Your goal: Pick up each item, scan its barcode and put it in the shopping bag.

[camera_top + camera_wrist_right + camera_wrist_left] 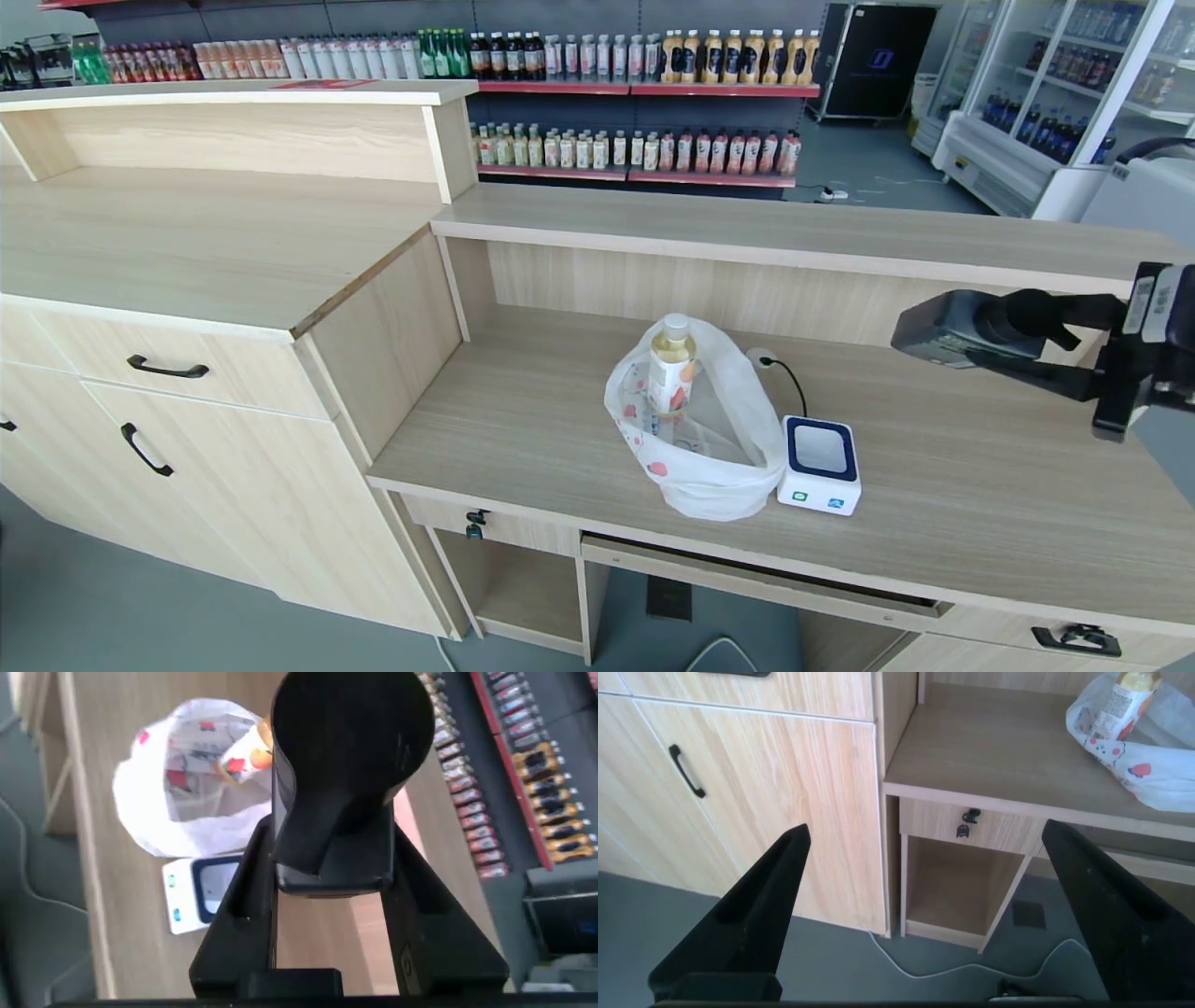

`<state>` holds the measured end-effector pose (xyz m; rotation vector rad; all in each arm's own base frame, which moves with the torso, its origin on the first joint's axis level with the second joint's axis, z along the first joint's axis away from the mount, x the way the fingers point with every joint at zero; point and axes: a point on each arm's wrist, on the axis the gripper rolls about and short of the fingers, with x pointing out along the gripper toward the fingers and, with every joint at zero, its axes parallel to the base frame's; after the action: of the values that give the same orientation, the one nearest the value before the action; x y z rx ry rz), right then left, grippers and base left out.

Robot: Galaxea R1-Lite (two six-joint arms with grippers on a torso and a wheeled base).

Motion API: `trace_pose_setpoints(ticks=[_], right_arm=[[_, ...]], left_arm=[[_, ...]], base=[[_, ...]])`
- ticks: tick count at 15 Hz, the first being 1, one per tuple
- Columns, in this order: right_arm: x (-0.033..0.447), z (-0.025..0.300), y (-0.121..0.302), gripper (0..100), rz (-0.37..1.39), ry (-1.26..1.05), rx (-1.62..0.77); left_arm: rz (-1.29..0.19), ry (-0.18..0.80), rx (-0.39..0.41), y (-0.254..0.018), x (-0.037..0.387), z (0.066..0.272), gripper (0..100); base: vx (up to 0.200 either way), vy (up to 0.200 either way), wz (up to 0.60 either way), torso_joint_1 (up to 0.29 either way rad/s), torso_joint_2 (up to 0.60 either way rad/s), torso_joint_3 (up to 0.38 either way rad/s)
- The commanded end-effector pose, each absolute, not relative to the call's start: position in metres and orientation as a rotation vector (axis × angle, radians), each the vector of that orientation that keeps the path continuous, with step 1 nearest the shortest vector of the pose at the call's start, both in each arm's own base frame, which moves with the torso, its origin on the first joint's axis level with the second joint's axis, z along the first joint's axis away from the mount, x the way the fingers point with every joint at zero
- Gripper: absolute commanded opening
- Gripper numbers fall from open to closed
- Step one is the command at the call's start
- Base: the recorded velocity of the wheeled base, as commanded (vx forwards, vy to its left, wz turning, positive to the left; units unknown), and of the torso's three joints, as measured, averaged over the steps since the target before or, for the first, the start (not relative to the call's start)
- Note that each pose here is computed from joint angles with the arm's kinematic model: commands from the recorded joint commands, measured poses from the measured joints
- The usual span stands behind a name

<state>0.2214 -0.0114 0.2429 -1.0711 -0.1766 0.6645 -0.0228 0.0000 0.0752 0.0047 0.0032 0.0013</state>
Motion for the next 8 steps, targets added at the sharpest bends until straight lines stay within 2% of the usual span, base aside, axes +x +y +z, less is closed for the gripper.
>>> trace_pose_setpoints(ticks=[1,3,6,8], right_arm=[[0.253,0.196,-0.044,0,0.634,-0.091,-1.090],[0.261,0.192,-0.046,0,0.621,-0.121,-1.115],[0.276,0.157,-0.052,0,0.651,-0.155,-1.119],[0.285,0.141,-0.053,0,0.676,-0.191,-1.129]], left_arm=[[0.002,0.005,0.005,0.000,-0.023,0.075,100],[0.002,0.005,0.005,0.000,-0.023,0.075,100],[0.002,0.005,0.005,0.000,-0.023,0.075,100],[0.002,0.005,0.005,0.000,-0.023,0.075,100]], base=[[0.000,0.000,0.00,0.000,0.00,0.000],[0.000,0.000,0.00,0.000,0.00,0.000],[0.000,0.000,0.60,0.001,0.00,0.004],[0.000,0.000,0.00,0.000,0.00,0.000]])
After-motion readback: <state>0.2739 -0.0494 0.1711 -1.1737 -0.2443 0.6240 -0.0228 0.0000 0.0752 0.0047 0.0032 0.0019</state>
